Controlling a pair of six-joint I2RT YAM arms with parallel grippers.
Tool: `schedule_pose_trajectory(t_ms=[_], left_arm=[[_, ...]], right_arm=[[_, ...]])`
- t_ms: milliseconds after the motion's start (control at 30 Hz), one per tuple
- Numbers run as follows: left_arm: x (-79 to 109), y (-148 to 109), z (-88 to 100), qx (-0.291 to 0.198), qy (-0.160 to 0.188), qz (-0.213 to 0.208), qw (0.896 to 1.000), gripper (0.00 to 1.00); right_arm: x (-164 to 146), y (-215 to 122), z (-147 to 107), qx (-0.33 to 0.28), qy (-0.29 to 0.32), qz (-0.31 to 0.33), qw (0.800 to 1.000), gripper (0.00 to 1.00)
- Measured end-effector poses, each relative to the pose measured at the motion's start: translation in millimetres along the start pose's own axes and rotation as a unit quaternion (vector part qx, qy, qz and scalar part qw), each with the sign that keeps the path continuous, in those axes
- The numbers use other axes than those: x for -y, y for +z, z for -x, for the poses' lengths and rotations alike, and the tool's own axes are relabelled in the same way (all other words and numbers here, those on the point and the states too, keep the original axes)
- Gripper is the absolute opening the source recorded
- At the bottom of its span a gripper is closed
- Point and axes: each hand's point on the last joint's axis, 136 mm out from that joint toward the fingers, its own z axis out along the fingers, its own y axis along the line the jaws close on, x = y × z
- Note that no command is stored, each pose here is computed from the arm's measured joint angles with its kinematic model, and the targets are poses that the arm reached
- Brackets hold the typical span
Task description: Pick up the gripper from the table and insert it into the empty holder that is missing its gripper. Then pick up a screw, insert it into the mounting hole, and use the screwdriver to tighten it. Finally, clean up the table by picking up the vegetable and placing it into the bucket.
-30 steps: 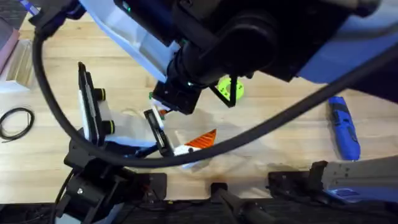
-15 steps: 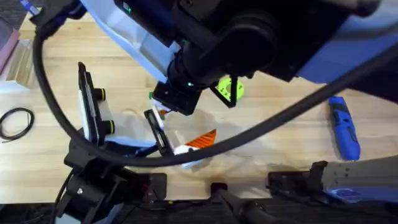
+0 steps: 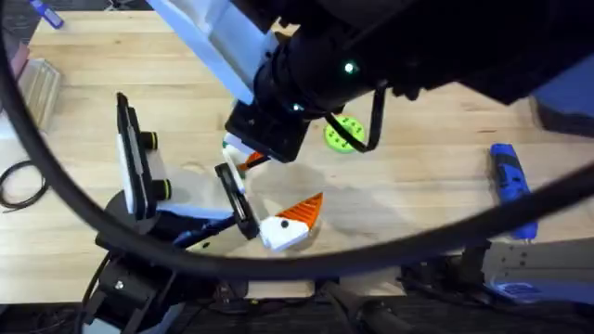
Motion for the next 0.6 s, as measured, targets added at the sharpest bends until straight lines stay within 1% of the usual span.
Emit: schedule_pose_trajectory(t_ms=[200,367,433,600], left_arm=[[0.0,0.0,0.0,0.0,0.0,0.0,1.0,0.986],[0.0,0.0,0.0,0.0,0.0,0.0,1.0,0.986],[0.0,0.0,0.1,0.0,0.0,0.0,1.0,0.986],[0.0,0.0,0.1,0.0,0.0,0.0,1.0,0.986]], right_arm=[[4.6,-4.7,-9.3,-0.022,0.008,-0.014,1.0,0.006],[5.6,-12.0,-4.5,-0.028,0.013,-0.016,0.999,0.006],[5.3,-7.3,-3.5,-0.034,0.014,-0.015,0.999,0.006],[1.0,12.7,-11.5,-0.066,0.011,-0.009,0.998,0.006]])
